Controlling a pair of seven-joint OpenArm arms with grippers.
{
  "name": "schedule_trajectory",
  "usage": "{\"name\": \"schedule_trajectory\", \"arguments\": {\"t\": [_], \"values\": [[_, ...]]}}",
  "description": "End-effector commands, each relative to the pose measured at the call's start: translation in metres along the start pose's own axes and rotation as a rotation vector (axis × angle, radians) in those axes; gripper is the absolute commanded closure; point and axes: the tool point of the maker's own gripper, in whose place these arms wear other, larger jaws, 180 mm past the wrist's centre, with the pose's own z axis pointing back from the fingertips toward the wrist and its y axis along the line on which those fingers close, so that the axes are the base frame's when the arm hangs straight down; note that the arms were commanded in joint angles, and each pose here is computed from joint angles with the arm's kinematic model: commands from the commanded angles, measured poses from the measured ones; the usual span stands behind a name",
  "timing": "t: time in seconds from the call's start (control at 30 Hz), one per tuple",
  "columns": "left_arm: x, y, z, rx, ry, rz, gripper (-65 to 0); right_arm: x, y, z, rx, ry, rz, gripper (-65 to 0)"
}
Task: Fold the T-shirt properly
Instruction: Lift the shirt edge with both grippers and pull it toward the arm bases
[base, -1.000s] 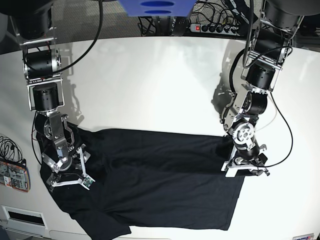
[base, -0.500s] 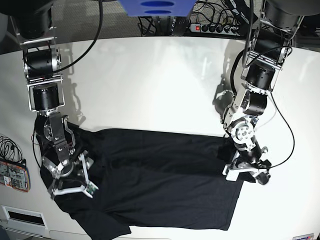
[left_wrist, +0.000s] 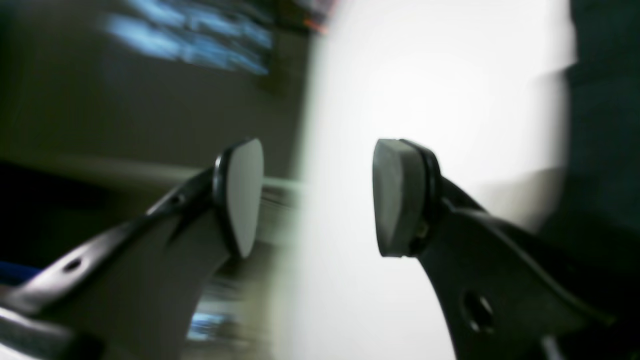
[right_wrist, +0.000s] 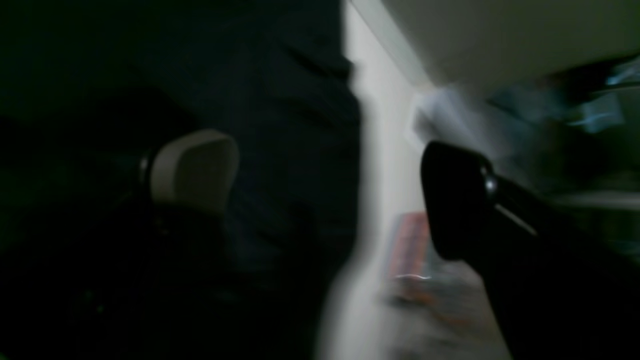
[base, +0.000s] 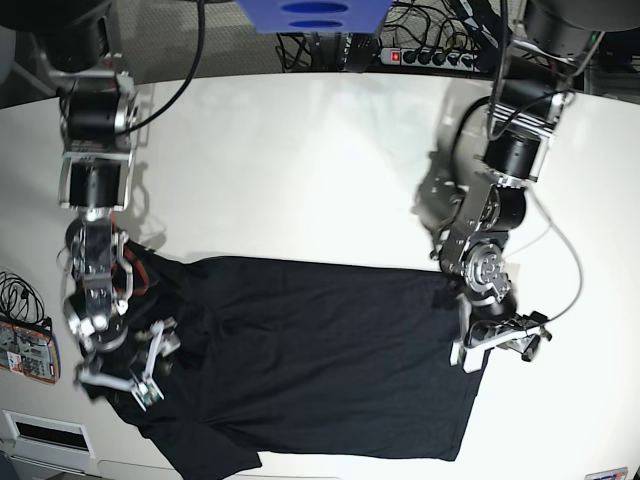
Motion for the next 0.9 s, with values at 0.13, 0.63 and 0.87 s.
{"name": "schedule_trajectory", "arguments": {"t": [0.13, 0.63, 0.87], "values": [[0.022, -0.01, 0.003, -0.249, 0.106, 0.624, -33.5, 0.003, -0.042, 0.018, -0.006, -0.119, -0.413, -56.8], [-0.033, -0.076, 0.011, -0.502, 0.143, 0.709, -33.5, -0.074, 0.017, -0.002, 0.102, -0.009, -0.582, -56.8], [-0.087, -0.084, 0.02, -0.495, 0.219, 0.641, -33.5, -0.141, 0.066, 0.006, 0.145, 0.098, -0.638, -56.8]]}}
